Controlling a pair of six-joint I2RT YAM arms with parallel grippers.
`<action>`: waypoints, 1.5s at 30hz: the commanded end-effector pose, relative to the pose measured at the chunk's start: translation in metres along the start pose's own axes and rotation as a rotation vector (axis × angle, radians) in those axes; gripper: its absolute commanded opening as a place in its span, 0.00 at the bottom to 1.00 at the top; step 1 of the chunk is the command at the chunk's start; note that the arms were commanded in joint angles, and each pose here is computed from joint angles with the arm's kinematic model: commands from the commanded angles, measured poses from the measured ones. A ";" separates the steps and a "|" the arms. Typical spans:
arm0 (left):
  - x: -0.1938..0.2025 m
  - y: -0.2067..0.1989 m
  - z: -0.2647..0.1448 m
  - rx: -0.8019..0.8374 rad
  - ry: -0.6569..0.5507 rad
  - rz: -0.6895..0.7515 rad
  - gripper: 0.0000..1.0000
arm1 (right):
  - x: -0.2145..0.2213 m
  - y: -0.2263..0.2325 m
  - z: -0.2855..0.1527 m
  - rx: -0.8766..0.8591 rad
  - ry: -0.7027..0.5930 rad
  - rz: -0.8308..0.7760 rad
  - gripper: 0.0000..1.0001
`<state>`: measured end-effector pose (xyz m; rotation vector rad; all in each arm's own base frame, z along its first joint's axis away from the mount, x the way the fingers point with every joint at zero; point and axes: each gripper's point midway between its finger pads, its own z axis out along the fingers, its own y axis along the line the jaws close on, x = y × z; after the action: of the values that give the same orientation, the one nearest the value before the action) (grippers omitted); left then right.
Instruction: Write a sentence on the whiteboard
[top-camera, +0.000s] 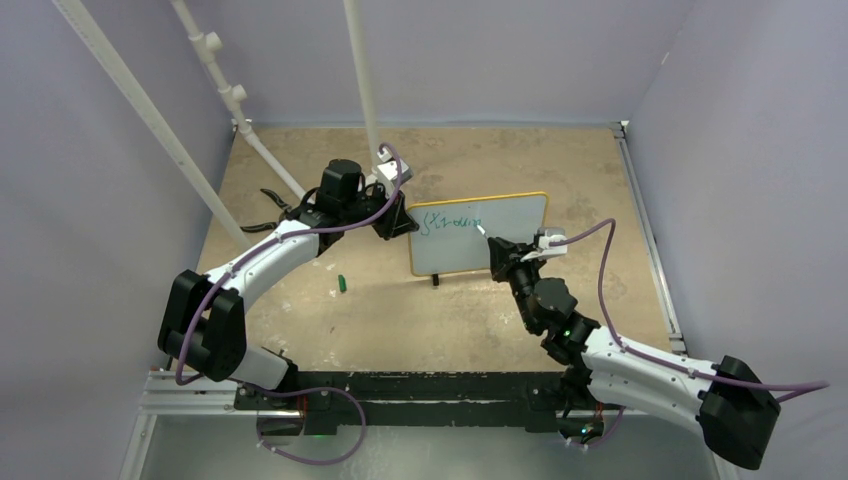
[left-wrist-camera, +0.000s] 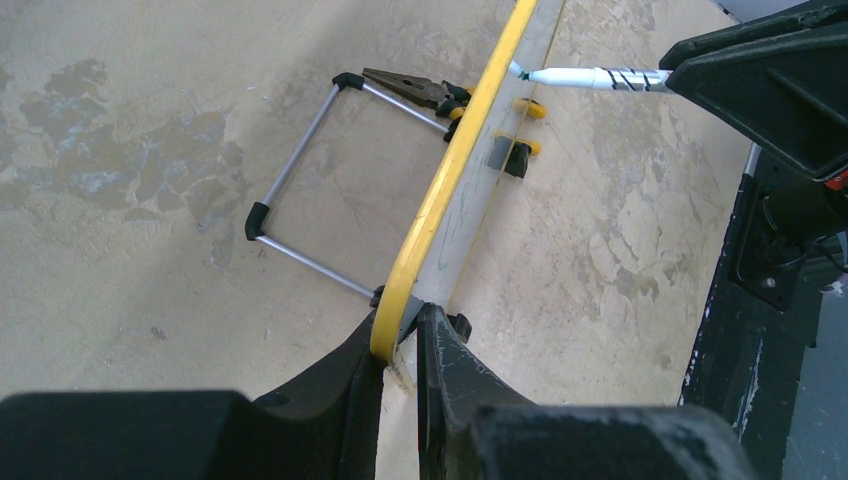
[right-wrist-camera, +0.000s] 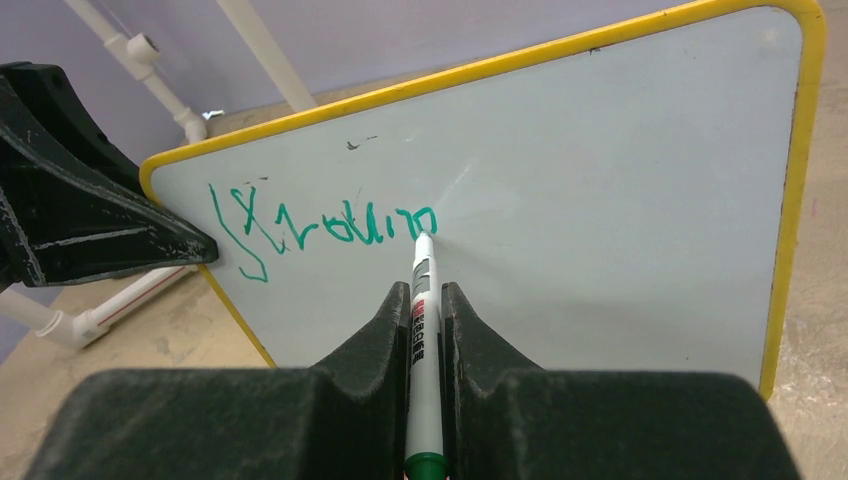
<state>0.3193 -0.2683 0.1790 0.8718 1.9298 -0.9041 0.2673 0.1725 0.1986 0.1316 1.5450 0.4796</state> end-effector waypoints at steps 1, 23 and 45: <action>-0.008 0.008 -0.005 -0.051 -0.019 0.052 0.00 | -0.018 -0.001 0.004 0.035 -0.050 0.017 0.00; -0.009 0.007 -0.005 -0.049 -0.021 0.054 0.00 | -0.057 0.008 0.010 0.041 -0.153 0.000 0.00; -0.011 0.007 -0.007 -0.055 -0.027 0.061 0.00 | -0.012 -0.009 -0.001 0.060 -0.031 0.031 0.00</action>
<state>0.3187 -0.2682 0.1794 0.8723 1.9300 -0.9038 0.2708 0.1649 0.2128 0.1794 1.5144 0.4545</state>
